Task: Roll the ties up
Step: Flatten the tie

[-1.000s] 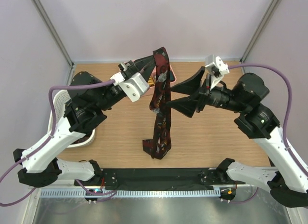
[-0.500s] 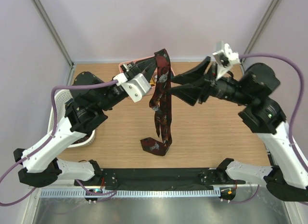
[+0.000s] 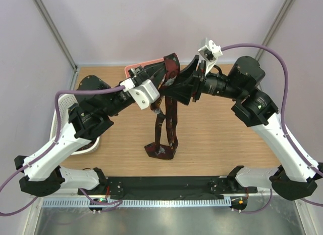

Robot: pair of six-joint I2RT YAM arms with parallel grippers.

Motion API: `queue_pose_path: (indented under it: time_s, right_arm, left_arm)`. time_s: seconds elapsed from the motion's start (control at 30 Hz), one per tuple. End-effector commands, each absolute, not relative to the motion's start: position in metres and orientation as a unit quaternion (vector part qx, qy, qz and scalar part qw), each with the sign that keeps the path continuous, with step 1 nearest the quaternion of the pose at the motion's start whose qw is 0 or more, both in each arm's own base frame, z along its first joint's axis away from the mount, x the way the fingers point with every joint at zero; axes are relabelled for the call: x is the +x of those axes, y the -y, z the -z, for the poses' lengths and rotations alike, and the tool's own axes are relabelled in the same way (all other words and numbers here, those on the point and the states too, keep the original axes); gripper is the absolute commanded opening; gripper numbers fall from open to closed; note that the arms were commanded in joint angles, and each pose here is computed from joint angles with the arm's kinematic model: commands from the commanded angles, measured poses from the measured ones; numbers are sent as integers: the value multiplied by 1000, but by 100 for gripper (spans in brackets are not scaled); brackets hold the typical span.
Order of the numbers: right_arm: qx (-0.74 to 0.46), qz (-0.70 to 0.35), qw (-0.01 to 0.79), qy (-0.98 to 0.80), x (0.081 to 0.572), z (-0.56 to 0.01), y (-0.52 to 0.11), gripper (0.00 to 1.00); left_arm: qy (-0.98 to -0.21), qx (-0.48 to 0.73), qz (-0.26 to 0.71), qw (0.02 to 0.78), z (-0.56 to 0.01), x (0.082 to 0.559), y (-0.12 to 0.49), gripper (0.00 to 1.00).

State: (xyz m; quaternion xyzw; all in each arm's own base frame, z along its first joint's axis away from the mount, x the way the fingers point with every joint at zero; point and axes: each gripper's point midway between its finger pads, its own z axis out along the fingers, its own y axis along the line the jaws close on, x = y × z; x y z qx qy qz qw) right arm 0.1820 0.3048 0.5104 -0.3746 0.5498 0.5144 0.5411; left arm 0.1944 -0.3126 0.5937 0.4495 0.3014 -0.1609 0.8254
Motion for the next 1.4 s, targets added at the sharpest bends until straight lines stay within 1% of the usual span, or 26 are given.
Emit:
queue_pose_path:
  time_s: [0.0, 0.03, 0.1, 0.2, 0.23, 0.33, 0.43, 0.53, 0.83, 0.87, 0.9, 0.97, 1.07, 1.1, 1.17, 1.2, 1.37]
  right_arm:
    - [-383, -539, 558, -501, 157, -538, -295, 53]
    - [-381, -536, 560, -504, 158, -537, -294, 55]
    - [-373, -520, 571, -514, 161, -536, -288, 65]
    - [-359, -490, 592, -530, 164, -532, -275, 71]
    - [-356, -483, 593, -537, 165, -527, -272, 75]
    - [-353, -471, 603, -539, 160, -529, -262, 77]
    - [-359, -472, 603, -534, 156, -535, -260, 80]
    - [-364, -465, 600, -540, 164, -535, -266, 82]
    - [-381, -473, 592, -530, 172, -542, -282, 83]
    - [-384, -479, 586, -529, 171, -541, -284, 82]
    - [-387, -485, 585, -522, 169, -544, -285, 76]
    - [-405, -510, 562, -511, 159, -541, -292, 71]
    - [-410, -530, 550, -499, 155, -538, -297, 66]
    - [-407, -534, 547, -500, 157, -535, -300, 59]
    - [-407, -532, 545, -504, 160, -530, -302, 54]
    - [-405, -532, 542, -509, 163, -524, -304, 49]
    - [-399, -544, 526, -518, 169, -503, -315, 48]
  left_arm:
    - [-296, 438, 155, 835, -602, 196, 309, 0]
    - [-300, 438, 152, 834, -600, 199, 310, 0]
    - [-307, 428, 144, 838, -604, 203, 307, 0]
    - [-306, 425, 142, 840, -606, 203, 306, 0]
    - [-304, 424, 144, 841, -608, 202, 305, 0]
    - [-302, 424, 150, 841, -609, 200, 305, 0]
    - [-293, 429, 169, 838, -610, 192, 307, 0]
    - [-287, 430, 193, 834, -613, 185, 309, 0]
    - [-265, 433, 243, 826, -620, 163, 307, 0]
    - [-263, 432, 246, 827, -623, 162, 306, 0]
    - [-260, 431, 249, 827, -624, 161, 306, 0]
    - [-259, 426, 248, 830, -629, 162, 306, 0]
    - [-266, 418, 238, 835, -631, 170, 308, 0]
    - [-266, 414, 236, 838, -632, 171, 308, 0]
    - [-266, 406, 234, 842, -635, 174, 309, 0]
    - [-264, 401, 235, 845, -639, 173, 306, 0]
    - [-259, 372, 247, 856, -657, 172, 300, 0]
